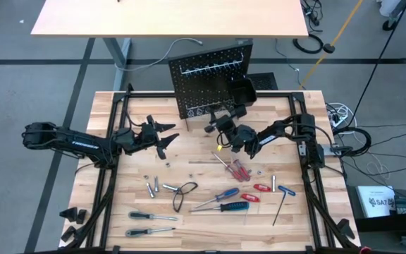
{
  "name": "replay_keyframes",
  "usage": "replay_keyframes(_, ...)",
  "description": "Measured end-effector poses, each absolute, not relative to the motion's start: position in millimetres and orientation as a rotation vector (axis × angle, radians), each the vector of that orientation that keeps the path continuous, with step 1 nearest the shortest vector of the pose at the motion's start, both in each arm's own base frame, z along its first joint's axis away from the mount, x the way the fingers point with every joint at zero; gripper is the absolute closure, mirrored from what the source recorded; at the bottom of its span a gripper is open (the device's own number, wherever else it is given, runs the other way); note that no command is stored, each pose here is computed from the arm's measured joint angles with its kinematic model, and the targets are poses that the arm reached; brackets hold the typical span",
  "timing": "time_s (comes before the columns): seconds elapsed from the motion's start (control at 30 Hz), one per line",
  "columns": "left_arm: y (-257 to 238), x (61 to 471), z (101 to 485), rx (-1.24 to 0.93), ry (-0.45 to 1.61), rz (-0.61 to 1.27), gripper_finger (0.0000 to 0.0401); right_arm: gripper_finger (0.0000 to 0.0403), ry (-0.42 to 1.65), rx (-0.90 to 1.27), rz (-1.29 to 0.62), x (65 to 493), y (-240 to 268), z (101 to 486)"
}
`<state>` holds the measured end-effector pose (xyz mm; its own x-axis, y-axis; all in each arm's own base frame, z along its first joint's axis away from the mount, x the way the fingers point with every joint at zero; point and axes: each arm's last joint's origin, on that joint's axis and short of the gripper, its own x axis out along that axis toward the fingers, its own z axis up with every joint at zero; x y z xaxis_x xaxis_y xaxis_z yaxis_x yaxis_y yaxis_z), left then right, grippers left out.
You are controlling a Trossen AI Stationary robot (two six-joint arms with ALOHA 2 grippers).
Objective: Hang tools onto peg board
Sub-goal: Hang the black screwdriver on the peg board
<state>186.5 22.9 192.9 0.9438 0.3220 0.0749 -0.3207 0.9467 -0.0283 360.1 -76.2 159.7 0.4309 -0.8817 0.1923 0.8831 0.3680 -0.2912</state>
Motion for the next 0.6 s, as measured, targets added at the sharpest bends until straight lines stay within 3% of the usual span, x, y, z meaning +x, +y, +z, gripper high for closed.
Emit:
replay_keyframes(0.4, 22.8, 186.5, 192.9, -0.016, -0.079, 0.326, 0.0201, 0.0165, -0.043, -0.299, -1.174, 358.9, -76.5, 161.2)
replay_keyframes(0.6, 22.8, 186.4, 192.7, -0.016, -0.078, 0.326, 0.0201, 0.0205, -0.029, -0.274, -1.233, 357.5, -76.1, 160.9)
